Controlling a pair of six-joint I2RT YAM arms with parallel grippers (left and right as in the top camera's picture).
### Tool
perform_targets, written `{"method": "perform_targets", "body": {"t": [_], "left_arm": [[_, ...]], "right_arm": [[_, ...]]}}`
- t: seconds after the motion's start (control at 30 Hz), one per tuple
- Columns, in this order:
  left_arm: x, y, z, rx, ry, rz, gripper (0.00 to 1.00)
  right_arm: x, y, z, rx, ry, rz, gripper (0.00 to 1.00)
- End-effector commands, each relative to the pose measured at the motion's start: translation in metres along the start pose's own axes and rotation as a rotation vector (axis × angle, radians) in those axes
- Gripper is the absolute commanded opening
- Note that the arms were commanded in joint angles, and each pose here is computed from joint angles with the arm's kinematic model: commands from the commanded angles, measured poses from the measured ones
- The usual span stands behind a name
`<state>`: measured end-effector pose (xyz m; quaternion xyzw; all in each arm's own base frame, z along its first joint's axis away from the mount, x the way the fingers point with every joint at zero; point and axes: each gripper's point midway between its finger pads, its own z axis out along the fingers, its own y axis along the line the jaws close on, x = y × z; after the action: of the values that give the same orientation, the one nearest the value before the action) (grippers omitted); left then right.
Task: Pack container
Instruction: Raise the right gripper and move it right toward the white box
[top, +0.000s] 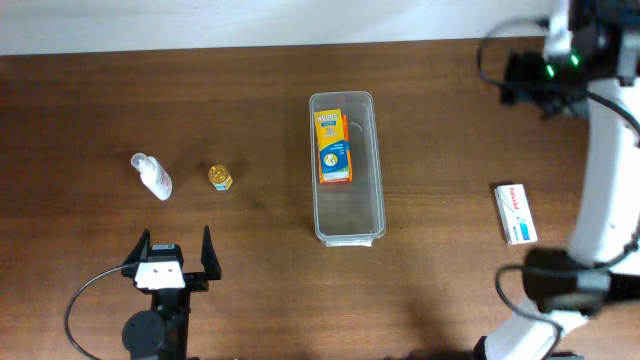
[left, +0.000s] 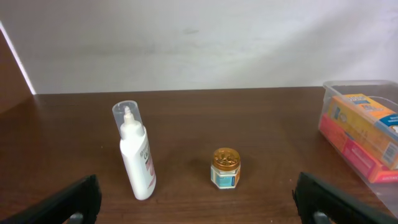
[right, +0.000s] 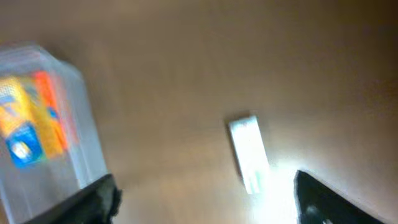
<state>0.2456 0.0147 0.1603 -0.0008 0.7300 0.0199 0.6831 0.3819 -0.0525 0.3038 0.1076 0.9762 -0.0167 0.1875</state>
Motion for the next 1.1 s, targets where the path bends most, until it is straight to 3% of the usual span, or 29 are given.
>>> {"method": "perform_targets", "body": {"t": [0.0, 0.23, 0.4, 0.67, 1.07], "left_arm": [[0.001, 0.0, 0.0, 0.002, 0.002, 0.012, 0.99], [0.001, -0.001, 0.0, 0.002, 0.002, 0.012, 0.99], [0.001, -0.001, 0.0, 0.002, 0.002, 0.012, 0.99], [0.001, -0.001, 0.0, 0.002, 0.002, 0.012, 0.99], [0.001, 0.0, 0.0, 0.002, 0.002, 0.012, 0.99]], "right_arm": [[0.043, -0.032, 0.015, 0.066, 0.145, -0.045, 0.91], [0.109, -0.074, 0.066, 0.049, 0.43, -0.115, 0.93], [0.138, -0.095, 0.105, 0.037, 0.516, -0.075, 0.93], [0.156, -0.099, 0.166, 0.013, 0.49, -0.175, 0.93], [0.135, -0.099, 0.216, 0.006, 0.305, -0.235, 1.0]]}}
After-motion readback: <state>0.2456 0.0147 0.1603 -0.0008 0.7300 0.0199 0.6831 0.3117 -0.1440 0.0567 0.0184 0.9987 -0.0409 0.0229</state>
